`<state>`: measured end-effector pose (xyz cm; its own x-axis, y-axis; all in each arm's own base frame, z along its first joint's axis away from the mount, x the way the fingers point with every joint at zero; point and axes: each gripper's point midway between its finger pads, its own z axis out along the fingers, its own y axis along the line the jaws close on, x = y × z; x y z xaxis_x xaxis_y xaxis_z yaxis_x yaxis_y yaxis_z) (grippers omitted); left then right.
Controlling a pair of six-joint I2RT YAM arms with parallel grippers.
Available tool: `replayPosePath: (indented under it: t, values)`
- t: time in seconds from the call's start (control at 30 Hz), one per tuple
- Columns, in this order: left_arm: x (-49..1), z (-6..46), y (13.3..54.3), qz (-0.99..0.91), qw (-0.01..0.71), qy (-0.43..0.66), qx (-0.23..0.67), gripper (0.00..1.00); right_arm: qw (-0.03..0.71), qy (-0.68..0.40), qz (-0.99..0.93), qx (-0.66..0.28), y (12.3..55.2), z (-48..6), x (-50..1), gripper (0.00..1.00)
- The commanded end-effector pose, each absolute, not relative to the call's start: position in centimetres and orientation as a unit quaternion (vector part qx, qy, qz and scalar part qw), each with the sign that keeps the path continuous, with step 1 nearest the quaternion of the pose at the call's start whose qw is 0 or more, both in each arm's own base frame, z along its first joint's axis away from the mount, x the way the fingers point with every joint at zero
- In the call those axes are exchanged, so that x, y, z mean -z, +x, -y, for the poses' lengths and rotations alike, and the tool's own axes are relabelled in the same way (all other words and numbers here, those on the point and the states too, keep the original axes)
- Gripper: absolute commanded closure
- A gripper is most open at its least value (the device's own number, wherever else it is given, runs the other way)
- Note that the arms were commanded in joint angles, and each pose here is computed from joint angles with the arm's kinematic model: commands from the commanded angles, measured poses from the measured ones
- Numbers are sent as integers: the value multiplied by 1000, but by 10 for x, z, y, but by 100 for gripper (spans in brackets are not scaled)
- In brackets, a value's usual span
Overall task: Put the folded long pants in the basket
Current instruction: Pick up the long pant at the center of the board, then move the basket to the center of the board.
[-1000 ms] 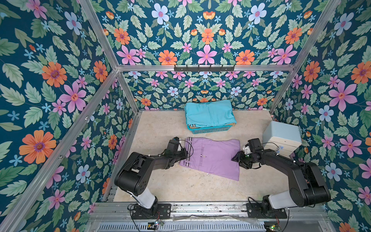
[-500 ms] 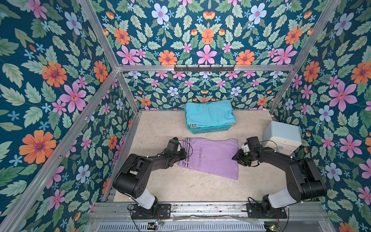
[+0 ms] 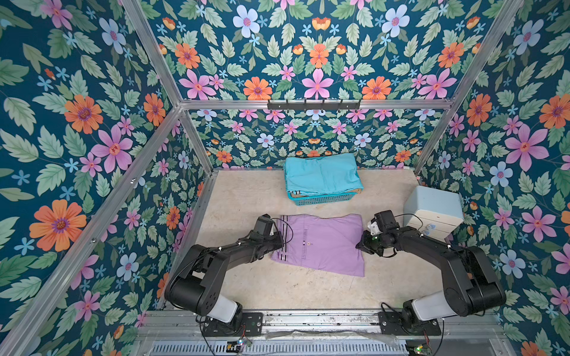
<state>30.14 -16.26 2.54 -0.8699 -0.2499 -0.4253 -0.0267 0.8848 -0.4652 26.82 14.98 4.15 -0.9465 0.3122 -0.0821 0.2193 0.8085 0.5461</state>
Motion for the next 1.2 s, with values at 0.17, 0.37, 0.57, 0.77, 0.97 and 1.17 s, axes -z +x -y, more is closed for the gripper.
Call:
replayPosePath:
  t: [0.17, 0.37, 0.57, 0.77, 0.97, 1.17]
  values:
    - [-42, 143, 277, -946, 228, -108, 205, 100, 104, 137, -951, -255, 253, -139, -77, 100]
    - [-68, 148, 278, -937, 244, -104, 226, 100, 122, 124, -950, -261, 252, -139, -104, 100]
    - [-118, 152, 277, -921, 277, -92, 257, 100, 156, 116, -943, -271, 254, -138, -144, 100]
    - [-199, 155, 304, -894, 350, -84, 268, 100, 223, 107, -930, -272, 284, -138, -214, 100]
    - [-259, 172, 381, -879, 405, -80, 240, 100, 273, 115, -925, -239, 359, -132, -272, 100]
    - [-287, 199, 473, -863, 448, -74, 224, 100, 285, 130, -923, -224, 451, -130, -295, 100]
